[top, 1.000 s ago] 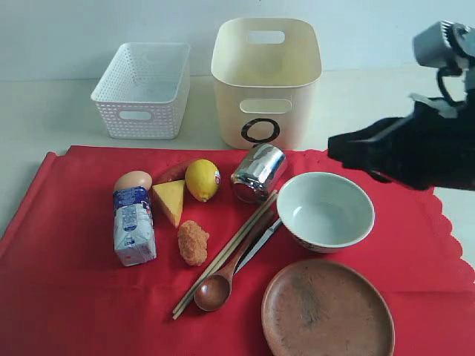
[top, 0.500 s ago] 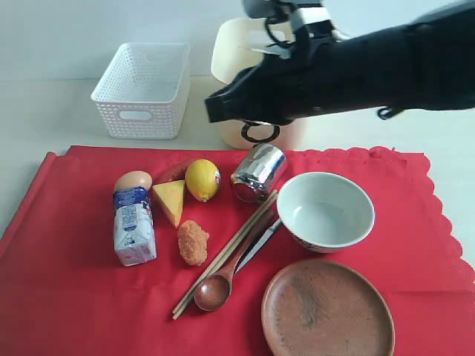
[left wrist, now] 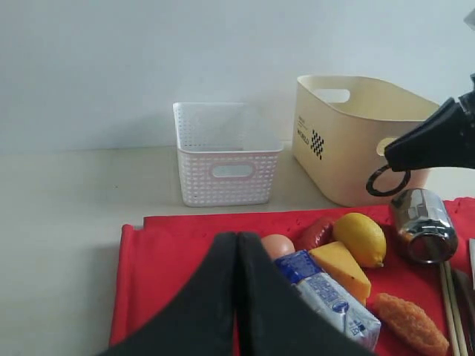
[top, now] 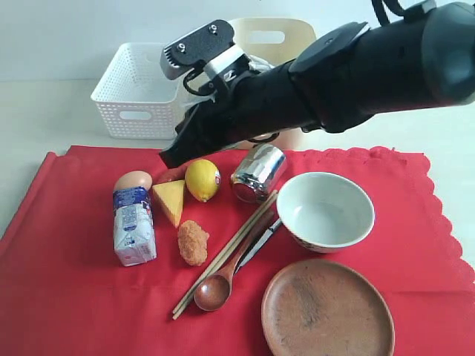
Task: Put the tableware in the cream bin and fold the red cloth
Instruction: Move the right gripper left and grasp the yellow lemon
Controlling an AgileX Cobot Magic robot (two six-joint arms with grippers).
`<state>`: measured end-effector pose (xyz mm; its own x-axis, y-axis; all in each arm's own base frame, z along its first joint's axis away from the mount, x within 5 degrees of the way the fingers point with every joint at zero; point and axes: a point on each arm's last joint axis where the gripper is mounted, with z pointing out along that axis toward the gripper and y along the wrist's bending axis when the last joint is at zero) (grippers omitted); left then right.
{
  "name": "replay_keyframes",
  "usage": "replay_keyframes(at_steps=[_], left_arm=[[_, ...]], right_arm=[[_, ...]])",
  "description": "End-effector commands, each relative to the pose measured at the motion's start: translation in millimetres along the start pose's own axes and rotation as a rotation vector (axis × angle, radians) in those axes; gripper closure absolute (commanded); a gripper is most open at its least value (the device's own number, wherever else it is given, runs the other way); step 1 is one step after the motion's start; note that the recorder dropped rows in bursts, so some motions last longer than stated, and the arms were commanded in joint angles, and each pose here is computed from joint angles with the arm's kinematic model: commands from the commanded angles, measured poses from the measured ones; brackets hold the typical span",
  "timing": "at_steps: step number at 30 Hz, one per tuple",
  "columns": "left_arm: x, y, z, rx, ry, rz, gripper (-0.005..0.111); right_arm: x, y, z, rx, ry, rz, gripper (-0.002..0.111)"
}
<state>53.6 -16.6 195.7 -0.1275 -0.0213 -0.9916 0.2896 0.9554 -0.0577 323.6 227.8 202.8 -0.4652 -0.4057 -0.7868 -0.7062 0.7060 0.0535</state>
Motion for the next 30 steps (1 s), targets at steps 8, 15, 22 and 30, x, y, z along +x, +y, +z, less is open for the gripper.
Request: replay_keyframes(at_steps=[8,15,22,30], left_arm=[[0.6,-0.1,-0.1,0.002,-0.004,-0.007,0.106],[0.6,-0.1,-0.1,0.002,-0.004,-0.007,0.106],[0.6,-0.1,-0.1,0.002,-0.004,-0.007,0.106],[0.6,-0.1,-0.1,0.002,-0.004,-0.007,0.106]], right_arm=[[-3.0,-6.8,2.3,0.078,-0.015,-0.054,0.053],[11.1,-19.1,25.7,0.168,0.029,-0.047,0.031],[25.7,-18.9,58.4,0.101,0.089,-0.039,0.031],[45.1,-26.4,82.5,0.138,0.144,-0.077,0.031]])
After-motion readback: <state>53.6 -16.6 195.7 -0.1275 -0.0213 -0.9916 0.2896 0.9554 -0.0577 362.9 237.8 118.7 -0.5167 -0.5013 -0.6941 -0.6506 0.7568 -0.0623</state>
